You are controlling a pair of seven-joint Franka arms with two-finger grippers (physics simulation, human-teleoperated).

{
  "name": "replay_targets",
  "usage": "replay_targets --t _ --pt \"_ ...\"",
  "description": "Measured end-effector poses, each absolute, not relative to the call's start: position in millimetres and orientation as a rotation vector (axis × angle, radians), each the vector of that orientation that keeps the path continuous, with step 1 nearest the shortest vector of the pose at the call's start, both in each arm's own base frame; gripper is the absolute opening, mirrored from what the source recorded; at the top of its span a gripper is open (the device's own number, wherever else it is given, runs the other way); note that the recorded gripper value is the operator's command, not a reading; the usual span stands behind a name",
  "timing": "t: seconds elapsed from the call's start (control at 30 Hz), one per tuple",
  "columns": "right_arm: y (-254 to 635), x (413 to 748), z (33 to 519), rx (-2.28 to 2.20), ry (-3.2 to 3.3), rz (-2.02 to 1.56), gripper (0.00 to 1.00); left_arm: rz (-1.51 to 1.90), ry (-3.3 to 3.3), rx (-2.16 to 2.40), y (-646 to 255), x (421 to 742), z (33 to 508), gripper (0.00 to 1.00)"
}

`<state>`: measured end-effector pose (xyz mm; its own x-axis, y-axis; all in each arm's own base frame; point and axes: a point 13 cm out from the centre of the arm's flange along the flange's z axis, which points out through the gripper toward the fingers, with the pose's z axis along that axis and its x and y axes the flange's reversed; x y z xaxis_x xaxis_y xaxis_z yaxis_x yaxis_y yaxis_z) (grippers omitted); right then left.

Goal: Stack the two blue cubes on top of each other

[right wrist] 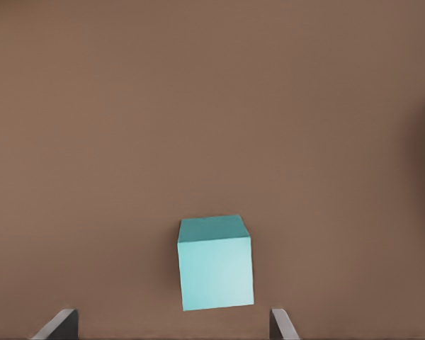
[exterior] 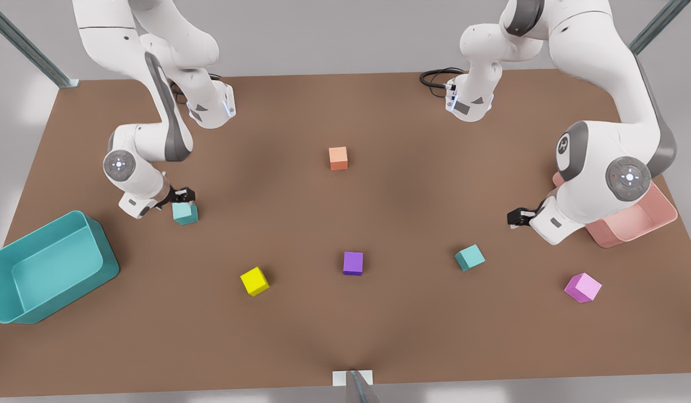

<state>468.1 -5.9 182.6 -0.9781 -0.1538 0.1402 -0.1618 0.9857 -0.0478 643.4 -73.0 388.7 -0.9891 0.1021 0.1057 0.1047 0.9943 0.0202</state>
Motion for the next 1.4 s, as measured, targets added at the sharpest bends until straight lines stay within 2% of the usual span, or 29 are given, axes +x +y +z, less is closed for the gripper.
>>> replay_targets --t 0.2,0.3,0.57,0.77,1.23,1.4 --pt "-35 453 143 0.176 -2.967 0.068 1.0 -0.014 -2.972 -0.078 -127 637 340 1.0" --pt "-49 452 127 0.14 -2.967 0.059 1.0 0.034 -2.949 0.085 -123 635 329 1.0" --pt "-33 456 113 0.19 -2.975 0.057 1.0 0.048 -2.932 0.337 -129 638 328 1.0" --pt "-32 446 92 0.189 -2.958 0.049 1.0 0.033 -2.916 0.432 -143 636 324 1.0" --pt "-28 452 70 0.203 -2.987 0.045 1.0 0.015 -2.889 0.597 -143 636 325 1.0" --pt "-26 442 67 0.21 -2.982 0.042 1.0 0.012 -2.881 0.63 -142 637 325 1.0"
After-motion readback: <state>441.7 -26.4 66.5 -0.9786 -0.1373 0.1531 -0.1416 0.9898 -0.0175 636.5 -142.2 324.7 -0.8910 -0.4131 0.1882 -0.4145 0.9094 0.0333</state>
